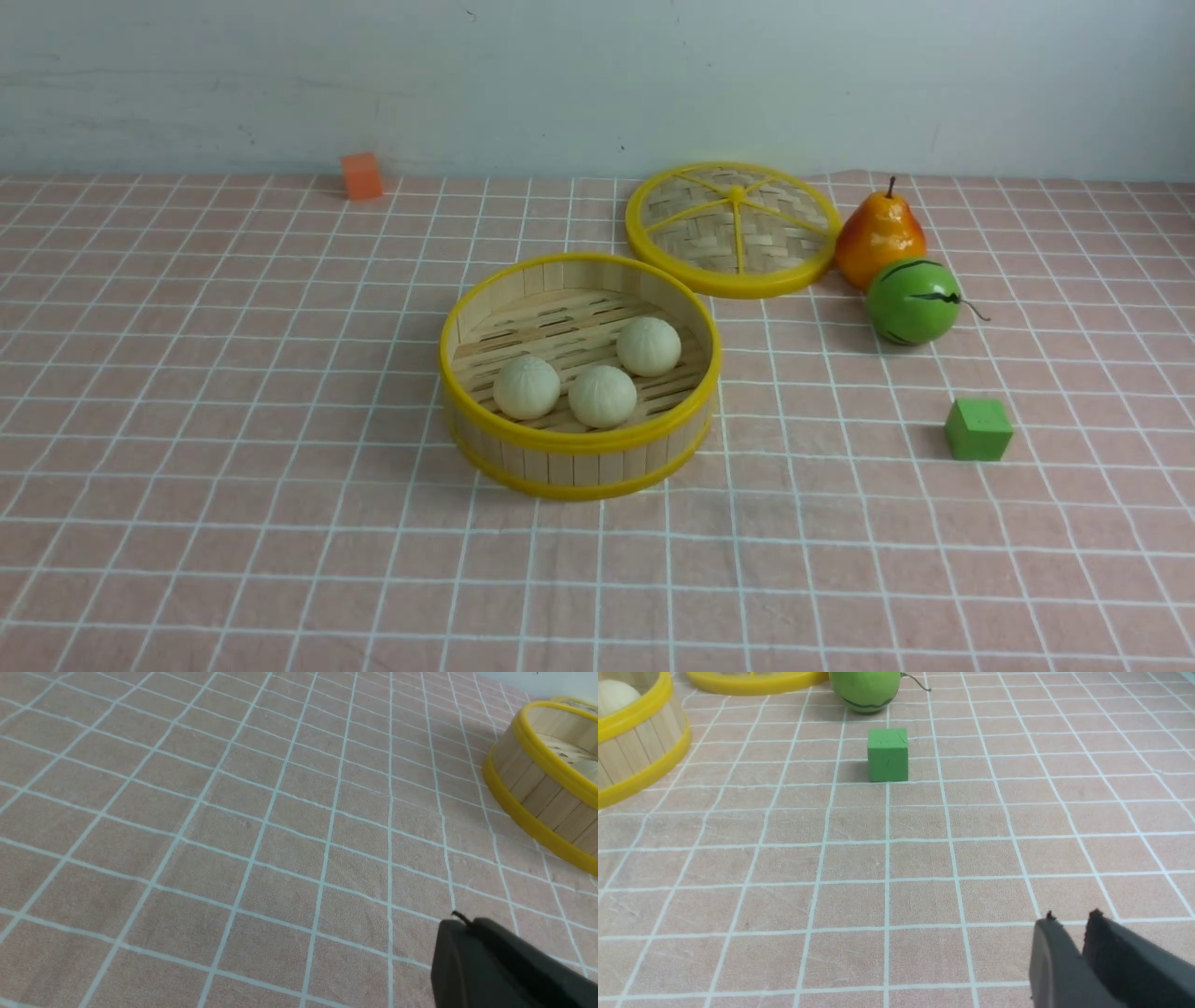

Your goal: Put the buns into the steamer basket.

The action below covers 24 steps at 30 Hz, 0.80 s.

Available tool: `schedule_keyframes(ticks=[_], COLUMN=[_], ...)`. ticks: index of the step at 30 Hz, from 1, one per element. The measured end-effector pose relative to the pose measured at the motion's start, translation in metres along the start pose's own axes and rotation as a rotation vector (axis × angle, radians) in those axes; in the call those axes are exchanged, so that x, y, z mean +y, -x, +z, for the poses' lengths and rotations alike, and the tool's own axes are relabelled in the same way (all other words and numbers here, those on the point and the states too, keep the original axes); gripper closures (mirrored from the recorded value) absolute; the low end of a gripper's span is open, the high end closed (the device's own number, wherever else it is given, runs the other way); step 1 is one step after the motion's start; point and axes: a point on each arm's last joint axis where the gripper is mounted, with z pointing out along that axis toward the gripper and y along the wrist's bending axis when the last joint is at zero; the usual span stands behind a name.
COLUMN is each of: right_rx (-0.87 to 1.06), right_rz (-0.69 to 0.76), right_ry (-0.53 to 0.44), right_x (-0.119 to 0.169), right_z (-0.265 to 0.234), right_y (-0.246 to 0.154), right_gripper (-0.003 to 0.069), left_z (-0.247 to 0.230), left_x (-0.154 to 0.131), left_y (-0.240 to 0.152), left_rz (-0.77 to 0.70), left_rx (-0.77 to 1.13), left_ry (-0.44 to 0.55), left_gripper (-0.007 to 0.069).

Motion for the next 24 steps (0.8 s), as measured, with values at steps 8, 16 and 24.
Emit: schedule_keyframes(ticks=[8, 16, 24], right_rx=[0.000, 0.000, 0.000], right_rz=[0.000, 0.000, 0.000], right_ry=[0.000, 0.000, 0.000], right_x=[0.0000, 0.0000, 0.0000], right_z=[0.0000, 0.0000, 0.0000], right_y=[0.0000, 0.0000, 0.0000], right_gripper=[0.0547, 0.0538, 0.0528], left_z=[0.0000, 0.0000, 0.0000], left_x=[0.0000, 0.0000, 0.0000], left_y=[0.0000, 0.0000, 0.0000], left_rz=[0.000, 0.000, 0.000], left_rx=[0.000, 0.000, 0.000], left_ry=[0.000, 0.000, 0.000], left_gripper=[0.0638, 0.0636, 0.0631])
